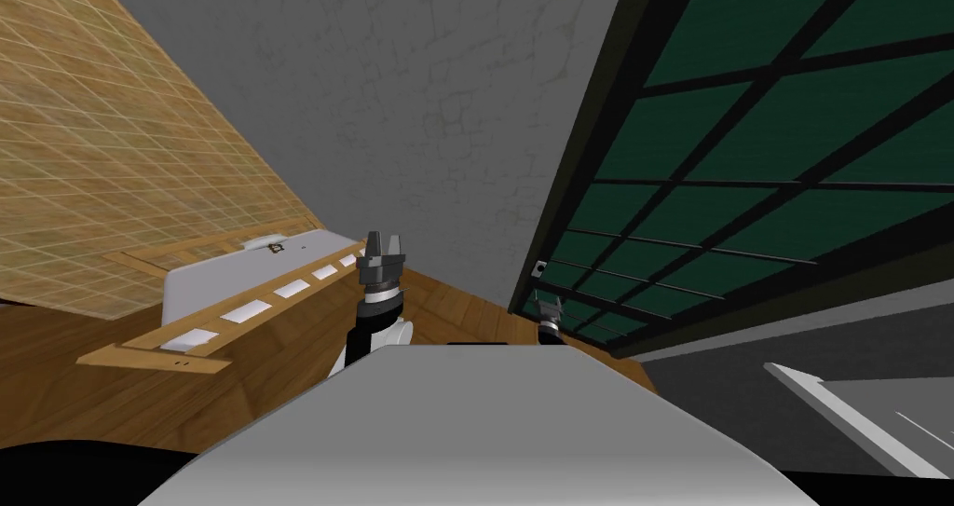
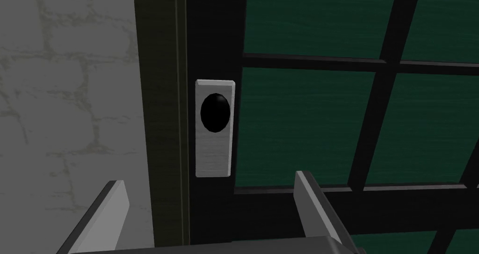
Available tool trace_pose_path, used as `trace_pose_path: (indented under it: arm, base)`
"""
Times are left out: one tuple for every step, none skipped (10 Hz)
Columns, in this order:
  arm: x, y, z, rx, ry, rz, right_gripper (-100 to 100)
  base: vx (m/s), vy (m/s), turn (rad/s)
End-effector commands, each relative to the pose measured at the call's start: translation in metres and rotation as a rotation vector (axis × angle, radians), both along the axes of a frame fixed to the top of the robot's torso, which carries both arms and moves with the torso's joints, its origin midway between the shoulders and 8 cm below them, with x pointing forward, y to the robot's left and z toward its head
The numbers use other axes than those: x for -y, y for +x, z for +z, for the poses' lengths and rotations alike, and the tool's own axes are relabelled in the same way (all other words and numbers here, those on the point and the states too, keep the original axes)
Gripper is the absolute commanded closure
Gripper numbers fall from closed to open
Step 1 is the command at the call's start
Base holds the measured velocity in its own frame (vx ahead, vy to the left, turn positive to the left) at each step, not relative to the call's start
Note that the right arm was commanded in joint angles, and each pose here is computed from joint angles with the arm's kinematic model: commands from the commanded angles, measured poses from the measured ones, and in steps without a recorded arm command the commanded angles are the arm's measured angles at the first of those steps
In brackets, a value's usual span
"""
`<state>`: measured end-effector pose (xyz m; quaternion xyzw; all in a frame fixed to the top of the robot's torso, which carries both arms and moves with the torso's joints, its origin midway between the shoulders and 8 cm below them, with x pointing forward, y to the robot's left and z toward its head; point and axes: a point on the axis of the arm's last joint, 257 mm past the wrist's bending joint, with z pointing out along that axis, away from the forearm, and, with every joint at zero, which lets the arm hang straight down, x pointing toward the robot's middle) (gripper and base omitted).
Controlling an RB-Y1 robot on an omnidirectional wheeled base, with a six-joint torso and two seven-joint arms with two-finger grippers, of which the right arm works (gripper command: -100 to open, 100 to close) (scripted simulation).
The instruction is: Pull the door open
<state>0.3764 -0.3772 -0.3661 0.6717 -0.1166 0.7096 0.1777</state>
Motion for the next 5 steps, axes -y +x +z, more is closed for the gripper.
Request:
trace_pose_path:
  arm:
    - [0.006, -0.005, -0.011, -0.010, 0.032, -0.013, -100]
    - [0.009, -0.008, -0.017, -0.016, 0.048, -0.021, -100]
    - [0.014, -0.013, -0.026, -0.025, 0.074, -0.033, -100]
    - [0.016, -0.014, -0.028, -0.027, 0.080, -0.037, -100]
    - [0.018, -0.016, -0.031, -0.030, 0.089, -0.042, -100]
  base:
    - [0.091, -0.087, 0.227]
    - [0.106, -0.100, 0.162]
    - [0.099, -0.105, 0.190]
    - [0.081, -0.098, 0.153]
    - [0.057, -0.078, 0.086]
